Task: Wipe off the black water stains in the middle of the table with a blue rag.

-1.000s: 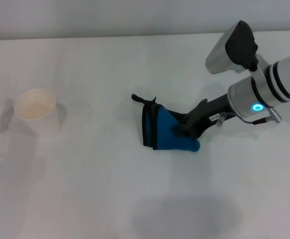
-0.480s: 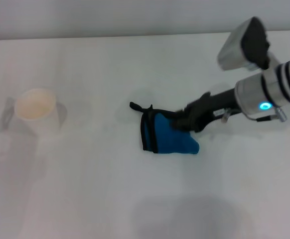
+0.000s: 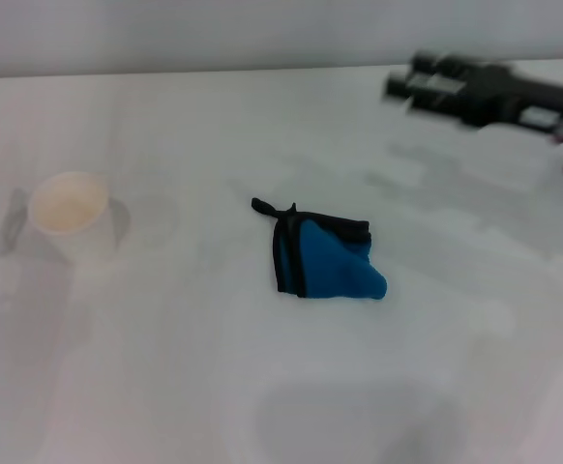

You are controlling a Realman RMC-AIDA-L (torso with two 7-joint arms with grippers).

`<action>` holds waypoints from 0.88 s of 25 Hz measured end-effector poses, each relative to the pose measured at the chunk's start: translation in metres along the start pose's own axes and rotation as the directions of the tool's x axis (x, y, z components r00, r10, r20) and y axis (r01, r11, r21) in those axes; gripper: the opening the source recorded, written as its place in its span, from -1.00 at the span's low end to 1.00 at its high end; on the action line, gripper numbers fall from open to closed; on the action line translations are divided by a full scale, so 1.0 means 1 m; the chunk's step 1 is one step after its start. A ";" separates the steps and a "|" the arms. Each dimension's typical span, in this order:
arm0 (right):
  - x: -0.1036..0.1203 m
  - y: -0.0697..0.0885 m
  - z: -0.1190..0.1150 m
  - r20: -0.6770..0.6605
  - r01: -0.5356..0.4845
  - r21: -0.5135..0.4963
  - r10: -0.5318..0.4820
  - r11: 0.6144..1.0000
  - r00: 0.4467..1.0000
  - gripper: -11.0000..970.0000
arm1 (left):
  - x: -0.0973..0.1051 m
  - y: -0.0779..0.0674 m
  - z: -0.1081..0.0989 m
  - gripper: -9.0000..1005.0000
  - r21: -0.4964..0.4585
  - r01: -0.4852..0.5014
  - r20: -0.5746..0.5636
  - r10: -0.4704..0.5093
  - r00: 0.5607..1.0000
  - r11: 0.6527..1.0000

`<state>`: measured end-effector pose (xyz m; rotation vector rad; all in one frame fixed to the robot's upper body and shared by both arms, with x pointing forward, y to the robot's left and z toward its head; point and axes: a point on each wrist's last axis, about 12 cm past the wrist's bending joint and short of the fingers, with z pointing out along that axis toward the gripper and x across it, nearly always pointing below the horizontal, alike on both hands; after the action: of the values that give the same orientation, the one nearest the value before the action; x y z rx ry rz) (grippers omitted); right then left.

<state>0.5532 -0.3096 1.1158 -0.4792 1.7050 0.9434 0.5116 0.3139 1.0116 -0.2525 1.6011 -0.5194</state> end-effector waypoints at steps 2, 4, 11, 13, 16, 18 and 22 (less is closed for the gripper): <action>0.002 -0.003 -0.019 0.166 -0.019 0.018 0.015 1.000 0.986 0.57 | 0.000 0.000 0.001 0.78 0.000 -0.002 -0.002 0.002 1.000 1.000; 0.006 -0.007 -0.036 0.297 -0.007 0.075 -0.016 0.997 0.955 0.66 | 0.000 -0.001 0.002 0.78 0.000 -0.003 -0.004 0.003 1.000 1.000; 0.052 -0.011 -0.082 0.453 0.079 0.504 -0.341 0.860 0.824 0.76 | -0.001 -0.001 0.004 0.78 0.001 -0.044 -0.005 0.044 0.999 0.999; 0.063 -0.014 -0.090 0.387 0.099 0.596 -0.394 0.797 0.834 0.79 | -0.002 -0.001 0.005 0.78 0.002 -0.051 -0.004 0.051 0.999 0.999; 0.077 -0.020 -0.098 0.296 0.105 0.686 -0.409 0.720 0.863 0.81 | -0.002 -0.002 0.007 0.78 0.006 -0.058 -0.002 0.058 0.998 0.998; 0.086 -0.024 -0.100 0.236 0.106 0.725 -0.390 0.680 0.890 0.81 | -0.003 -0.003 0.009 0.78 0.011 -0.062 0.000 0.062 0.998 0.998; 0.094 -0.037 -0.098 0.148 0.101 0.776 -0.336 0.622 0.930 0.81 | -0.004 -0.003 0.012 0.78 0.012 -0.065 -0.004 0.065 0.998 0.998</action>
<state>0.4878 -0.3961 1.0263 0.0281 1.5569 0.0361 0.5236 0.3107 1.0166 -0.1896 1.6045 -0.4793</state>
